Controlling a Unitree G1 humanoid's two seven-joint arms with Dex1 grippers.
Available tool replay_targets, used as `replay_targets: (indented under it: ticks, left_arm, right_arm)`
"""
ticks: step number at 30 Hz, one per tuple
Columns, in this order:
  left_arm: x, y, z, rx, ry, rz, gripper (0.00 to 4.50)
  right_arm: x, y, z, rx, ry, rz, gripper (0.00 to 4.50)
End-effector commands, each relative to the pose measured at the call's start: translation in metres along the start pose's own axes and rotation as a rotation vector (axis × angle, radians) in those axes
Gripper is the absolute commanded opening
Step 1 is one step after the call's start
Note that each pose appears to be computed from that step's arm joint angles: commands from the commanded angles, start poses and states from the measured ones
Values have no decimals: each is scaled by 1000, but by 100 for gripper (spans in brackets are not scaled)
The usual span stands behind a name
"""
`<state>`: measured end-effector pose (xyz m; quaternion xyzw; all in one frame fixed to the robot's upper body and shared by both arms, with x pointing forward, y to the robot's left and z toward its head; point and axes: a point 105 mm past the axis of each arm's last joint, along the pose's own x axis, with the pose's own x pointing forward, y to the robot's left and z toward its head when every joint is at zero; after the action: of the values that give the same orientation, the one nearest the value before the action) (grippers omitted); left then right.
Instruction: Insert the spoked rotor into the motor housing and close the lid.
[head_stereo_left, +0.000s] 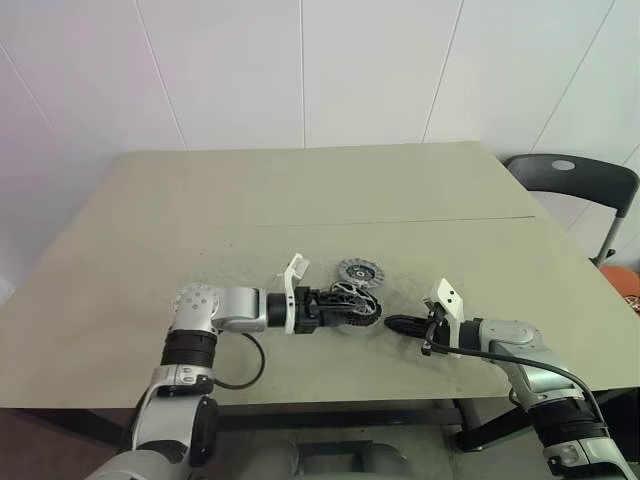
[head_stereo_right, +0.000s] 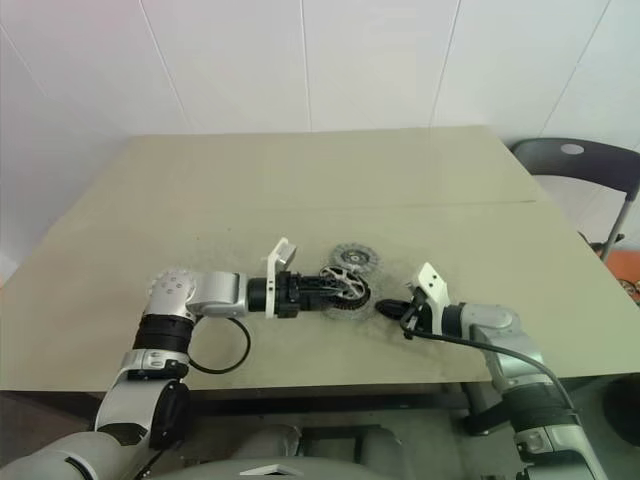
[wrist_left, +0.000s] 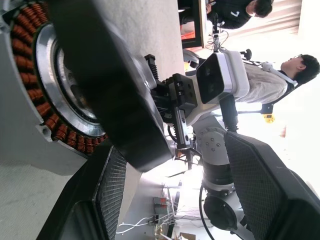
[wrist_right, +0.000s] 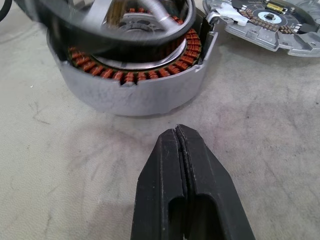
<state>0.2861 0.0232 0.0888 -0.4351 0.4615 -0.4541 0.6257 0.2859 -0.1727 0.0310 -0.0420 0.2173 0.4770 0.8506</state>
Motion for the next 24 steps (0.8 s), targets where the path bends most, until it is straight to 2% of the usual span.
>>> replay_targets:
  ticks: [1, 12, 17, 24]
  left_arm:
    - [-2, -13, 2, 43, -13, -37, 323]
    - [-2, -17, 0, 57, -4, -54, 323]
    - [-7, -10, -12, 56, 51, -28, 323]
    - [-12, 12, 6, 14, -23, 60, 323]
  right_arm:
    - [1, -2, 11, -37, -29, -2, 0]
    - [2, -2, 10, -34, -29, -3, 0]
    - [2, -1, 8, -32, -29, -7, 0]
    - [4, -1, 7, -30, -30, -6, 0]
